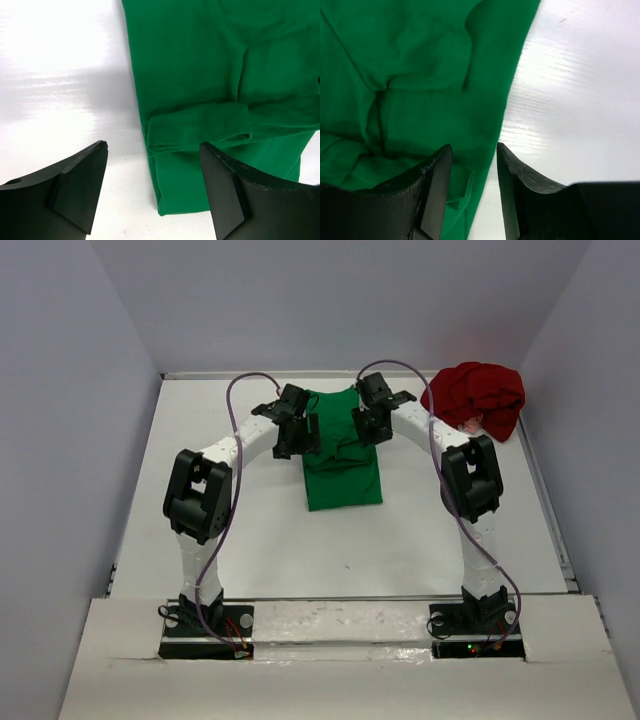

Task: Fold and stack the t-shirts
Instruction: Fold the tshirt

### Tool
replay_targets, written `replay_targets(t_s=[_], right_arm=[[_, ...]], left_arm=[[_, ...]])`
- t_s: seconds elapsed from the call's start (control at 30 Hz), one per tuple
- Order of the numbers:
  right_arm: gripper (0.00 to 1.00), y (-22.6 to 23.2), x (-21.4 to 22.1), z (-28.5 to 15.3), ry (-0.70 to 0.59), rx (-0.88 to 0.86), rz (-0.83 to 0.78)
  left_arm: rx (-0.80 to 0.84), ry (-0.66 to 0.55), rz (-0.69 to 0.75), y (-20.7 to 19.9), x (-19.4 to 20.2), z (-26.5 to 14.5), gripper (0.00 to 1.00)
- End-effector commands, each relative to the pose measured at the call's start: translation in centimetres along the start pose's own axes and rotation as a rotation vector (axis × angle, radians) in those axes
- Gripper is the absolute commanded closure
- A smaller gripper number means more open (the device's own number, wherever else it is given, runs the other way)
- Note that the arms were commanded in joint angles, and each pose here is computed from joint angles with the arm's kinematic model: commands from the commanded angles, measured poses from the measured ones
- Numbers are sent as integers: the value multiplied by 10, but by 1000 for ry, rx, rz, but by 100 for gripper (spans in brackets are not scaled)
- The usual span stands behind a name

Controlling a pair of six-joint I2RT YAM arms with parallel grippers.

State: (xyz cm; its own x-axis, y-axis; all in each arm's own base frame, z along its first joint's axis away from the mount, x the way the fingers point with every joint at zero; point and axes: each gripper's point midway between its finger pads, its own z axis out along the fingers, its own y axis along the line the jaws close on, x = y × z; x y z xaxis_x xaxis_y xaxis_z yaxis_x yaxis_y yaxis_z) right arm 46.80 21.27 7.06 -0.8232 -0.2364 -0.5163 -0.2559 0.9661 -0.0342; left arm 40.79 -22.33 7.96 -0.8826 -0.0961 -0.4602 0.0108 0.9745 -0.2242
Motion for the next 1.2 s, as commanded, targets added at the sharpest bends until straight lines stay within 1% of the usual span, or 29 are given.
replay_targets(t_s=[0.0, 0.07, 0.13, 0.2, 0.23, 0.27, 0.3, 0.33, 0.37, 0.4, 0.43, 0.47, 0.63, 0.87, 1.17], right_arm=[[53, -7, -41, -24, -114, 13, -20], [54, -6, -41, -34, -113, 0, -8], [54, -5, -44, -57, -138, -19, 7], [54, 4, -30, -63, -132, -33, -2], [54, 2, -31, -76, -152, -32, 6], [54, 10, -24, -80, -142, -49, 2], [59, 17, -9, -77, -106, -67, -6], [65, 22, 1, -78, -86, -80, -6], [72, 24, 2, -86, -101, -77, 4], [81, 26, 9, -85, -93, -75, -3], [100, 29, 23, -82, -69, -60, -18], [100, 31, 25, -86, -74, -55, -14], [100, 47, 45, -81, -39, -114, -24], [100, 48, 47, -70, -30, -106, -18], [100, 56, 46, -51, -11, -120, -25]], left_arm=[[14, -163, 21, -9, -42, -62, 17], [32, -194, 29, -15, -43, -77, 17], [53, -184, 39, -19, -34, -82, 17], [76, -190, 48, -27, -27, -89, 19], [73, -169, 52, -26, -16, -84, 20], [81, -172, 51, -30, -13, -83, 24], [86, -162, 63, -36, -5, -82, 28], [85, -151, 64, -37, 0, -79, 35], [77, -138, 66, -38, 8, -73, 55], [70, -128, 69, -39, 12, -68, 71], [64, -117, 79, -43, 20, -64, 89], [59, -111, 83, -44, 24, -60, 100], [75, -46, 89, -54, 46, -33, 100], [57, -16, 97, -59, 45, -11, 100], [55, -11, 98, -65, 35, -2, 100]])
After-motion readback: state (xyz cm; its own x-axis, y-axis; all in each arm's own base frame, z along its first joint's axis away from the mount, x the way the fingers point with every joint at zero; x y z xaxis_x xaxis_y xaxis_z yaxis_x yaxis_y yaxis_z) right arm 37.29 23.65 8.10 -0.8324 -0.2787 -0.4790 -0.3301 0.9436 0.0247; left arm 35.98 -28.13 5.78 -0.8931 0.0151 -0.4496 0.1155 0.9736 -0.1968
